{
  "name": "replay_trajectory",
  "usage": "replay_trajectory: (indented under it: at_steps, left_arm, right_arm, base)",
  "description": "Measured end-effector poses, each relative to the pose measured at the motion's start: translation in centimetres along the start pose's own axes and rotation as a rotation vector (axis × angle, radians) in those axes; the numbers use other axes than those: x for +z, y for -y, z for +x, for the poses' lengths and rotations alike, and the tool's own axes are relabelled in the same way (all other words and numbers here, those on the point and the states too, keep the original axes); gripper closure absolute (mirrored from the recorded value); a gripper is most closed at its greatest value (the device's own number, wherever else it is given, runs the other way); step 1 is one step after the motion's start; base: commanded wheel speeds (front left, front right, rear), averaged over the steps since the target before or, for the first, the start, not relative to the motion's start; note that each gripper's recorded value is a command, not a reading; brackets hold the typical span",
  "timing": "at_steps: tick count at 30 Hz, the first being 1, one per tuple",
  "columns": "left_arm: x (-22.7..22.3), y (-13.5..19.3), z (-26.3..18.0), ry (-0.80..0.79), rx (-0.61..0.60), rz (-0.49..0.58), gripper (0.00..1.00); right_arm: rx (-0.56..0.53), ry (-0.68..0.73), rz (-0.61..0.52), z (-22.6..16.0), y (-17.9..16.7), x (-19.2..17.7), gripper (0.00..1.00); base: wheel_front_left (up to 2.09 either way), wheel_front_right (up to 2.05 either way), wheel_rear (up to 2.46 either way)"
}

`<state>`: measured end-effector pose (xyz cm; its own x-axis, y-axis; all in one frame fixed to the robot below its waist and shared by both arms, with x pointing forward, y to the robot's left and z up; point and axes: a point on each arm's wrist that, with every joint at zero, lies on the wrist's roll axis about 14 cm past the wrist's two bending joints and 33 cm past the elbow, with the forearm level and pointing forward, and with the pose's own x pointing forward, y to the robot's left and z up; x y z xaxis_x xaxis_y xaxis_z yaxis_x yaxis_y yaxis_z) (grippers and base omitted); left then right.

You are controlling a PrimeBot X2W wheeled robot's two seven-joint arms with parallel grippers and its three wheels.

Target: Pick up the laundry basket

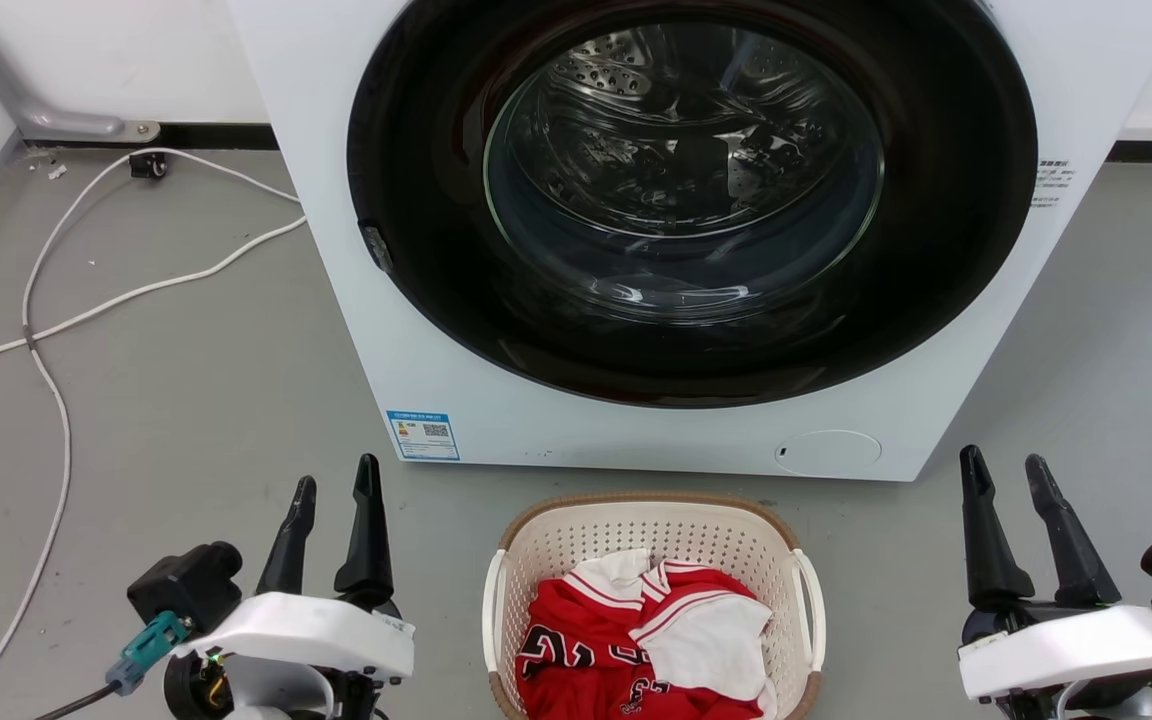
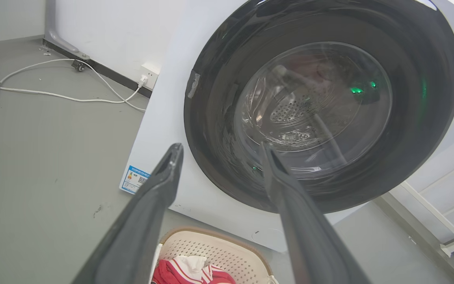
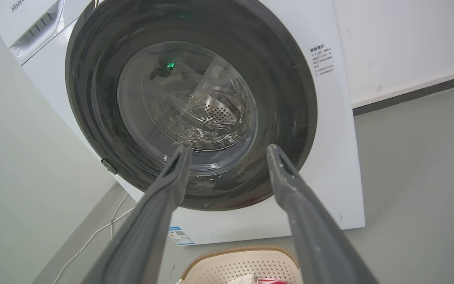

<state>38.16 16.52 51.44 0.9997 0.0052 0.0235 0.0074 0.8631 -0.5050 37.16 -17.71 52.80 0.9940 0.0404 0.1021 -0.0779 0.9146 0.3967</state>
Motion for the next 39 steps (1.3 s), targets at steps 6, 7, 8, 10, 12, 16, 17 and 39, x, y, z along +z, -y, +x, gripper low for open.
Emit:
replay_trajectory:
  at_steps: [6, 7, 8, 10, 12, 16, 17, 39]
  left_arm:
    - [0.0, 0.2, -0.1, 0.011, -0.006, 0.063, 0.0]
    - [0.0, 0.2, -0.1, 0.011, -0.007, 0.074, 0.0]
    - [-0.1, 0.2, -0.1, 0.011, -0.008, 0.084, 0.0]
    - [-0.1, 0.3, -0.1, 0.015, -0.01, 0.104, 0.0]
    - [-0.1, 0.4, -0.1, 0.017, -0.014, 0.123, 0.0]
    - [0.0, 0.6, -0.1, 0.026, -0.02, 0.159, 0.0]
    - [0.0, 0.7, -0.1, 0.029, -0.022, 0.167, 0.0]
    - [0.2, 1.7, -0.4, 0.07, -0.065, 0.339, 0.0]
  right_arm:
    - [0.016, 0.014, -0.064, 0.0, -0.4, 0.3, 0.0]
    - [0.018, 0.014, -0.073, 0.0, -0.4, 0.3, 0.0]
    - [0.019, 0.014, -0.083, 0.0, -0.4, 0.3, 0.0]
    - [0.021, 0.012, -0.105, -0.1, -0.4, 0.2, 0.0]
    - [0.025, 0.012, -0.127, -0.2, -0.5, 0.1, 0.0]
    - [0.035, 0.017, -0.166, -0.1, -0.7, 0.2, 0.0]
    - [0.037, 0.017, -0.178, -0.1, -0.7, 0.2, 0.0]
    - [0.079, 0.03, -0.359, -0.4, -1.4, 0.0, 0.0]
  base:
    - [0.0, 0.0, 0.0]
    - [0.0, 0.0, 0.0]
    - [0.0, 0.0, 0.0]
    - [0.0, 0.0, 0.0]
    - [0.0, 0.0, 0.0]
    - [0.0, 0.0, 0.0]
    - [0.0, 0.0, 0.0]
    - [0.0, 0.0, 0.0]
